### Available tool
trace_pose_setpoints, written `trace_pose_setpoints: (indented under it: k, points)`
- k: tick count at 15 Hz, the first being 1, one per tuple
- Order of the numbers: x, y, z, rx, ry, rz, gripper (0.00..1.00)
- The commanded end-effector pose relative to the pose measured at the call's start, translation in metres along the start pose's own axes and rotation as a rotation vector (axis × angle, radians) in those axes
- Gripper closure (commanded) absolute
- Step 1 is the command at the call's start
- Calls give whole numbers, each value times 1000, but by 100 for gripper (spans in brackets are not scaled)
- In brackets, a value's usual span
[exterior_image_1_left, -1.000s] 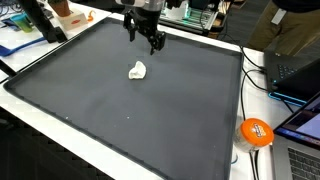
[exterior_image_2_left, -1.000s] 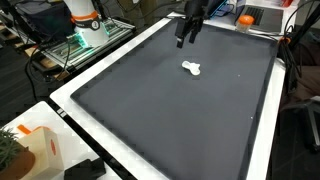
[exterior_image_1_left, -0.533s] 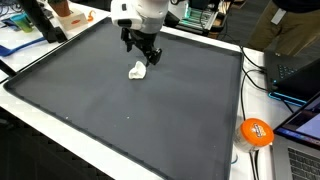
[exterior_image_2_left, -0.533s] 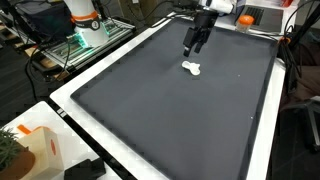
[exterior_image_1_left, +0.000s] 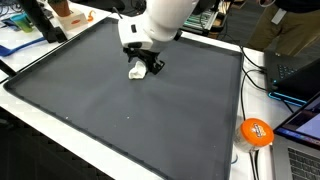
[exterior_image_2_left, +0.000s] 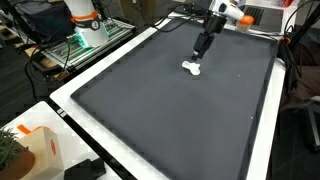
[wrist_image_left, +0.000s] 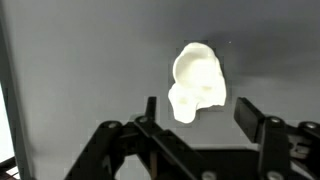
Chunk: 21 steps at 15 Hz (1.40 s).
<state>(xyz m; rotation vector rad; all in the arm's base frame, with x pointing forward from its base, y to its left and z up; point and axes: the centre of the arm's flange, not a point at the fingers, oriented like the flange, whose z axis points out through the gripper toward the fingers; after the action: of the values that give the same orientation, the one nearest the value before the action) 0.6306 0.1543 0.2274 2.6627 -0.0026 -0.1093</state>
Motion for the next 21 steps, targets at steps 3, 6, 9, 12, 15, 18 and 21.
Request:
trace_pose_setpoints:
  k: [3,6,9,12,15,18,21]
  points:
    - [23,-13,28,-28,-45,-49,29]
    - [25,-15,34,-27,-58,-60,59]
    - [23,-16,29,-18,-76,-68,85]
    - [21,-14,27,-12,-98,-69,100]
    - [20,-12,28,-8,-116,-62,98]
    - [20,-11,28,8,-132,-57,80]
    - [20,-5,22,40,-139,-40,60]
